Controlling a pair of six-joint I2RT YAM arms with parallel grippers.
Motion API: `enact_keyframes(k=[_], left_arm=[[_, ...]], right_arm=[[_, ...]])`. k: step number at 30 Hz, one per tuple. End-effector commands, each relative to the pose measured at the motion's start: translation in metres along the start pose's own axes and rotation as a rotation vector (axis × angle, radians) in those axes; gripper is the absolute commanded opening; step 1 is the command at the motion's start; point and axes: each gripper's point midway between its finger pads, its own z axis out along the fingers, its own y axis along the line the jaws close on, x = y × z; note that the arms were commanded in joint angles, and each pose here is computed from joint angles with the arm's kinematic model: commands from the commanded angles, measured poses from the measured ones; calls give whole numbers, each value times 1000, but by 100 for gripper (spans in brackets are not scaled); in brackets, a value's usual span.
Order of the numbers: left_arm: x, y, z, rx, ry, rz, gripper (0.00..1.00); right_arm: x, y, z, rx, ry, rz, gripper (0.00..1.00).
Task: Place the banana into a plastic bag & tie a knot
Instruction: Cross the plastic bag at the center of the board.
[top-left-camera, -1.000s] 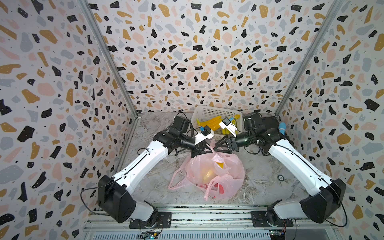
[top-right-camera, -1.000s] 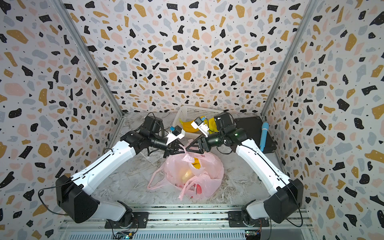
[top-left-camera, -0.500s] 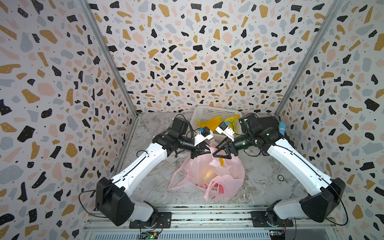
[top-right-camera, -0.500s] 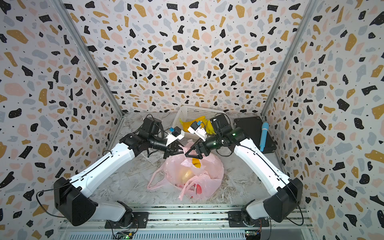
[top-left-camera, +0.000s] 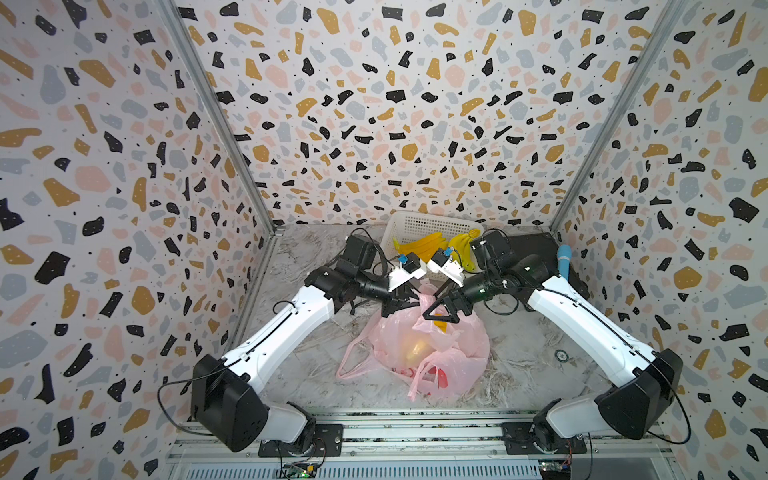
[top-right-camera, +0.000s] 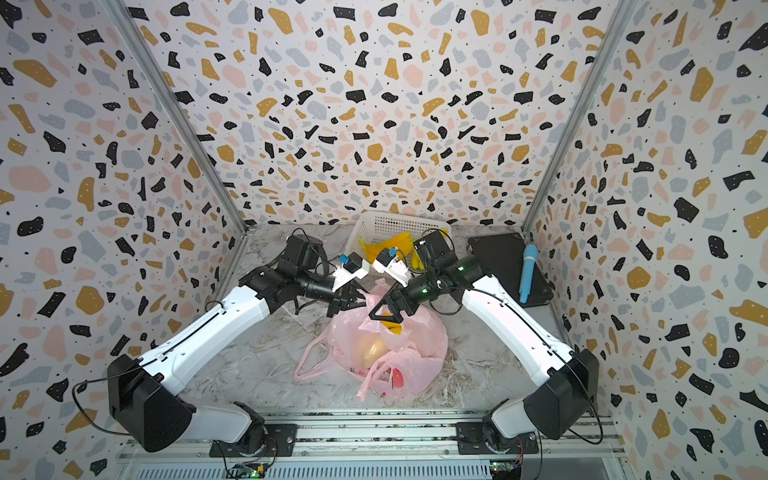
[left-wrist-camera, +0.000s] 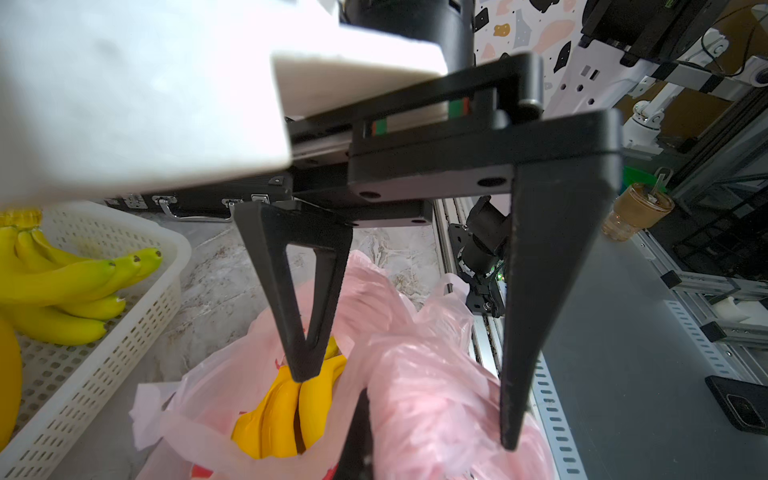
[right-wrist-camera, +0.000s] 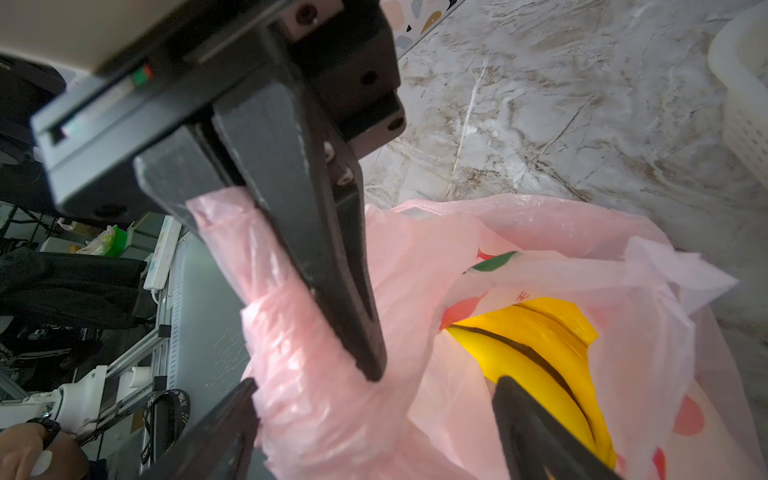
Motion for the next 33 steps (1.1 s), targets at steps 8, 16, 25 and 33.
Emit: enact_keyframes(k=[8,16,25,33], left_arm=[[-5,1,-6,-44,-11,20,0],[-2,2,-6,-73,12,14,0],[7,-2,-4,-89,48,-5,0],[20,-8,-4,-85,79,-41,0]], right_arm=[[-14,8,0,43,-23,-49,80],[-13,0,5,88,2,-40,56],[-4,-12,-8,210,81,-26,0],[2,-14,-26,290,174,-37,0]])
